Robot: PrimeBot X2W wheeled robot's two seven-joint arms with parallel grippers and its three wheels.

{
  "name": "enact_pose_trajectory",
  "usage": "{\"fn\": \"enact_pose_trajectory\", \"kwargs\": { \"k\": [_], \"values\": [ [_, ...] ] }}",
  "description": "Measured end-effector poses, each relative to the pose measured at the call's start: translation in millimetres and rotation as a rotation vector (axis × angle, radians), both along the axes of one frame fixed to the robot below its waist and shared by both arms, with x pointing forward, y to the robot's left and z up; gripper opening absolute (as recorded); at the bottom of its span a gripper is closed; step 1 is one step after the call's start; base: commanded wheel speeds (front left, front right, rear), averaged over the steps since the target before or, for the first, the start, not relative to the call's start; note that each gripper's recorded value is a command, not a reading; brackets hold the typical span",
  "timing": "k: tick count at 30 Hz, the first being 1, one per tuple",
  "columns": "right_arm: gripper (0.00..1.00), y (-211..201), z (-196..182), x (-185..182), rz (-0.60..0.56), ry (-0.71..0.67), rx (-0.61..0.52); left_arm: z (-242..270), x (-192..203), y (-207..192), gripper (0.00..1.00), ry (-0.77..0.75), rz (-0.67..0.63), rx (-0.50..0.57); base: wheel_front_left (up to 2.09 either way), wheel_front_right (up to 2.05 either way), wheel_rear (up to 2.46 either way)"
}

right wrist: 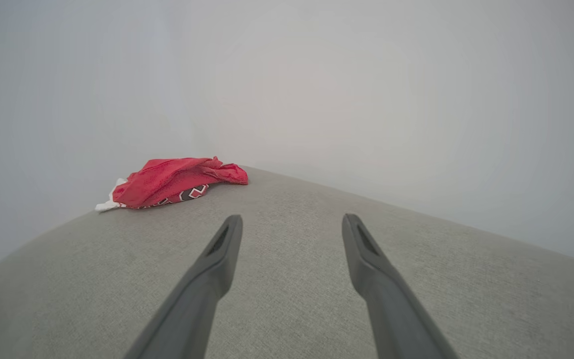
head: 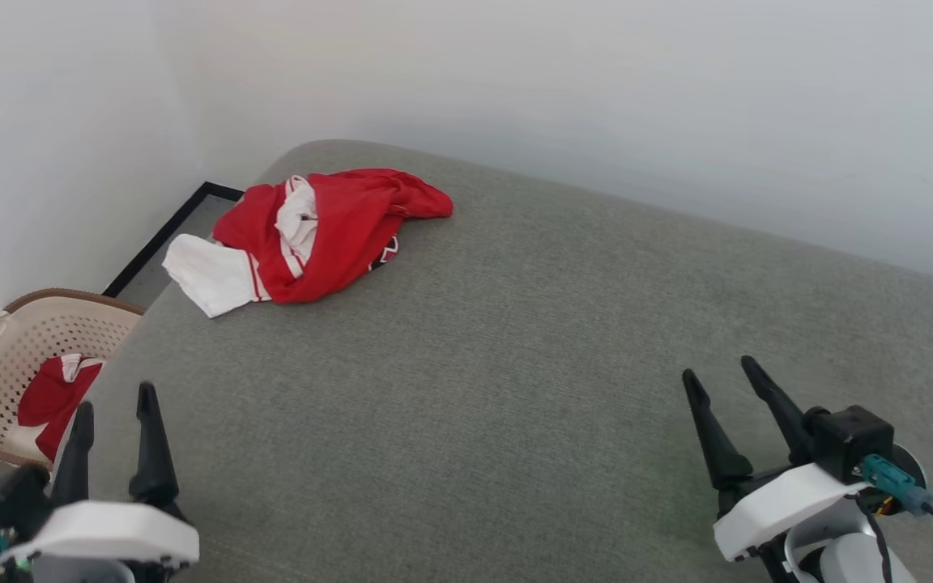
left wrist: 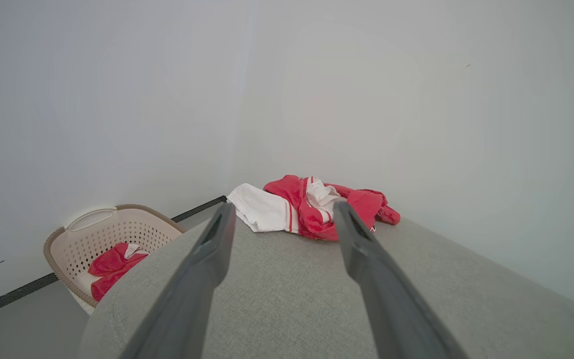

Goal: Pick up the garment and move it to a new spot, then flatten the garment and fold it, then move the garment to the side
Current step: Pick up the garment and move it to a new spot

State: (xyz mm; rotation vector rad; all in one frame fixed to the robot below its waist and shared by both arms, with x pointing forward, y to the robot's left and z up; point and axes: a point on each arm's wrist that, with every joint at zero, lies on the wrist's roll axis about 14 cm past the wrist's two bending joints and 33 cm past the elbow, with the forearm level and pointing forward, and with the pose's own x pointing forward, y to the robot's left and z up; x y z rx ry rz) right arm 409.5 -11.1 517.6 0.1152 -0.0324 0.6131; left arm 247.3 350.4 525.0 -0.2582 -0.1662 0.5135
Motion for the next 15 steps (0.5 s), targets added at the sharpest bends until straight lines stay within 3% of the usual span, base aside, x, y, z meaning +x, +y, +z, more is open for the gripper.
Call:
{"fn": "enact_pose_trajectory", "kwargs": {
  "k": [15],
  "values": [
    [1.0, -47.0, -11.5, 30.6, -0.115, 0.016, -0.018, 20.1, 96.6, 12.0, 1.0, 0.02, -0.111, 0.035, 0.0, 0.0, 0.0]
  ]
}}
